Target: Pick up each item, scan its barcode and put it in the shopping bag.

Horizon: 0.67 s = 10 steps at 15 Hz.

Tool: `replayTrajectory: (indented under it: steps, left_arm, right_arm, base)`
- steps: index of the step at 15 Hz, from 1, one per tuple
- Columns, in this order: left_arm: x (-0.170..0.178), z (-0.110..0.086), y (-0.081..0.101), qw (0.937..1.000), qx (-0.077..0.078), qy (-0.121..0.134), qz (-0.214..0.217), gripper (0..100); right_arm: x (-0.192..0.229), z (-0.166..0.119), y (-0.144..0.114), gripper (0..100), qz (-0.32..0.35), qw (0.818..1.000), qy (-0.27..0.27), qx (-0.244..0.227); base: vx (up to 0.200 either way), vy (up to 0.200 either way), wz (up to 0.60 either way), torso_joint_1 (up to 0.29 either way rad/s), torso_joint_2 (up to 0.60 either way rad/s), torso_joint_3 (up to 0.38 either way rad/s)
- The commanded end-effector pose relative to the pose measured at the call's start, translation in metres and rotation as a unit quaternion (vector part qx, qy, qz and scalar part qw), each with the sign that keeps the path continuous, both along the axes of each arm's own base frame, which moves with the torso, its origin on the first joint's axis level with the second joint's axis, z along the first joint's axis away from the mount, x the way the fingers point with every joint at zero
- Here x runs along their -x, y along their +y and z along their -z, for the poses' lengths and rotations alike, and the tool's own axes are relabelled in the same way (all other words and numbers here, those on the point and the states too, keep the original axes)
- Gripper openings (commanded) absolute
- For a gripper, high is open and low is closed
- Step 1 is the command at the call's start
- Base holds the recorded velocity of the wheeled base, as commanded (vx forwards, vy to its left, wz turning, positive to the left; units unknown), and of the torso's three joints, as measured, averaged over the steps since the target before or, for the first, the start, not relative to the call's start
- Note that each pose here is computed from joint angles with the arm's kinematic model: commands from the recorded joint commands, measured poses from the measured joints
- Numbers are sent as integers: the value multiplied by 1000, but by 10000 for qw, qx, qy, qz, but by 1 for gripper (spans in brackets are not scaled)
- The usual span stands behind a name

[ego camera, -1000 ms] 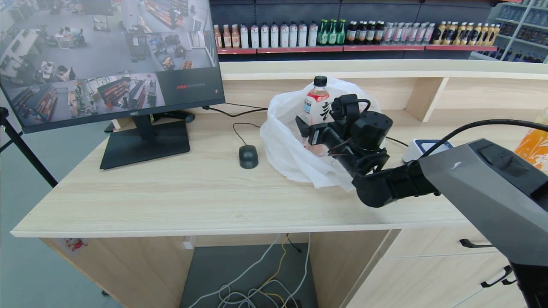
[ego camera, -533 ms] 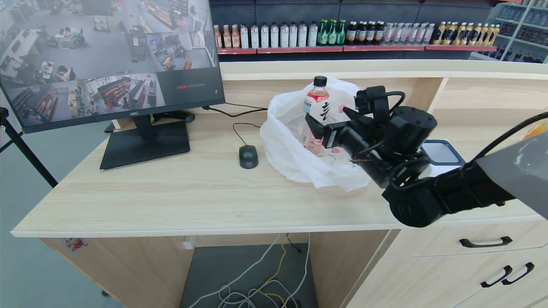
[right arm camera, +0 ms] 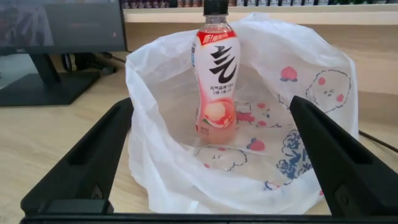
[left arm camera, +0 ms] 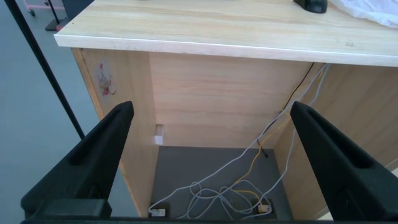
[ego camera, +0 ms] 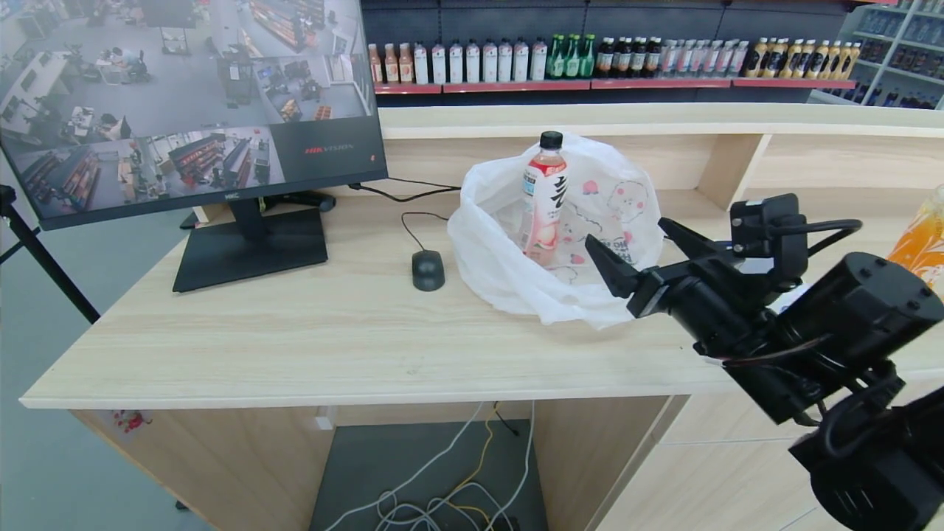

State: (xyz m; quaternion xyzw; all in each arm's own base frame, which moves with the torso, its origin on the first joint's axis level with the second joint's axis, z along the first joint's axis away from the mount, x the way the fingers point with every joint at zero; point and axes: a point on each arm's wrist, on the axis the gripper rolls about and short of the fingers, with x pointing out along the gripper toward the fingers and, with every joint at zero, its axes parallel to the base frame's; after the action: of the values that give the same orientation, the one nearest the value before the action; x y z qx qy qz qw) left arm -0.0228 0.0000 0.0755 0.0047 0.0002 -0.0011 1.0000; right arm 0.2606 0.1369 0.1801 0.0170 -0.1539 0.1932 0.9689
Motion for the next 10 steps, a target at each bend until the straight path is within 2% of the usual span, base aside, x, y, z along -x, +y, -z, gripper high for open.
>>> replayTrajectory:
  steps: [1, 3, 6, 10]
  left_arm:
    - [0, 0, 0, 10000, -7, -2, 5, 100]
    - [0, 0, 0, 10000, 1, -2, 5, 100]
    - [0, 0, 0, 10000, -15, -2, -3, 100]
    - [0, 0, 0, 10000, -7, -2, -3, 100]
  right_arm:
    - [18, -7, -9, 100, -10, 10000, -51, -42]
    - [26, -9, -9, 100, -64, 9999, -72, -29]
    - [61, 12, -18, 100, -217, 9987, 393, 225]
    - [60, 11, -18, 100, -214, 9989, 372, 196]
  base:
    - [0, 0, 0, 0, 0, 0]
    - [0, 0, 0, 0, 0, 0]
    - [0, 0, 0, 0, 0, 0]
    - [0, 0, 0, 0, 0, 0]
